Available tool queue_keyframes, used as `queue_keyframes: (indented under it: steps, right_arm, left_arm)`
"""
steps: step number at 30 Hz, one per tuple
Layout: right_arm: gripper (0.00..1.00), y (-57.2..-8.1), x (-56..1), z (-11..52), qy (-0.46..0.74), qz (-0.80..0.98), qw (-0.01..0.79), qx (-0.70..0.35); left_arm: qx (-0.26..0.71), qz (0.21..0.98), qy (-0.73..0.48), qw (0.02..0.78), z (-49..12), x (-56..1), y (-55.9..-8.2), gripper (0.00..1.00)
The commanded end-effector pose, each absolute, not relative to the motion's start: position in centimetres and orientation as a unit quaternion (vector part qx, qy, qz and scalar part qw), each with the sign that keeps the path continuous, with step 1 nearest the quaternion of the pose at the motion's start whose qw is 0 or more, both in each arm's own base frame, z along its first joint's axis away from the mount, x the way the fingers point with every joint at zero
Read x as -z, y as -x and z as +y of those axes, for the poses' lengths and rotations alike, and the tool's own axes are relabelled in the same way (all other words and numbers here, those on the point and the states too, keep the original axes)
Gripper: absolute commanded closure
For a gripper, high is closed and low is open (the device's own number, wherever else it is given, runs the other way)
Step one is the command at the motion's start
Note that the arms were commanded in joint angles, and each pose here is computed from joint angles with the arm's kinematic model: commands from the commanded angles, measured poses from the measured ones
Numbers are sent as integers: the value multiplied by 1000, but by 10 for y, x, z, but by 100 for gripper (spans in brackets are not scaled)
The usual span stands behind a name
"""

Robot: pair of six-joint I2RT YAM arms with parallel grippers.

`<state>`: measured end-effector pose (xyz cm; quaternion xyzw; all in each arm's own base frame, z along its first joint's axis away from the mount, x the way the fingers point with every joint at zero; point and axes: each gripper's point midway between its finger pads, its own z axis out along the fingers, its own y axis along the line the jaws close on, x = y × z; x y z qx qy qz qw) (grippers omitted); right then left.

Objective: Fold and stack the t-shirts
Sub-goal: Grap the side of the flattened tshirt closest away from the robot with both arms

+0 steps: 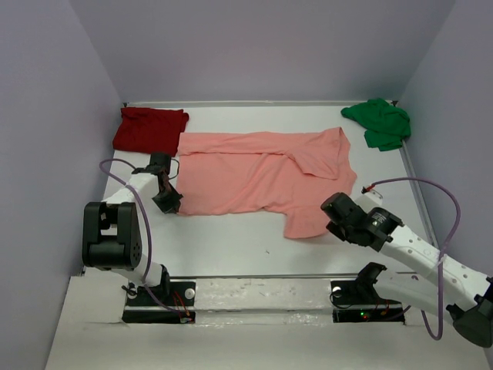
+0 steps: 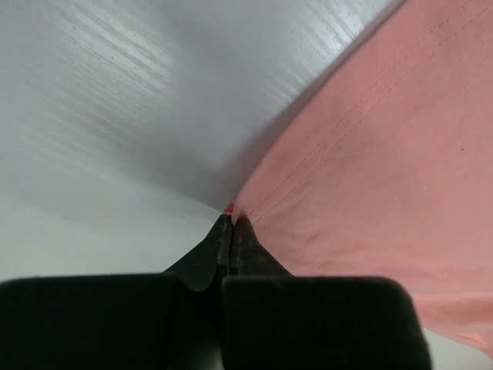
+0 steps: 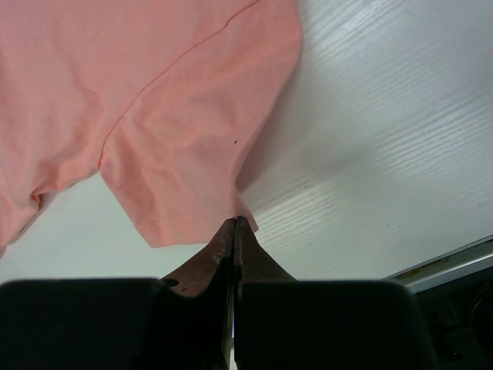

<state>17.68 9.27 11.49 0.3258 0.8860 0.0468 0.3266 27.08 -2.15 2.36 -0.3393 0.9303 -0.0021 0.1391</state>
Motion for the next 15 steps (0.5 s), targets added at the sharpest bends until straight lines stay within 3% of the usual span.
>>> queue_keyframes:
  steps: [1,15]
  right_arm:
    - [100,-183,-123,90,-333,879,339,-38]
    - [100,-217,-175,67,-294,857,416,71]
  left_arm:
    - [4,928,342,148,-19,-32,-269,100]
    - [27,920,336,198,-18,-80,-254,100]
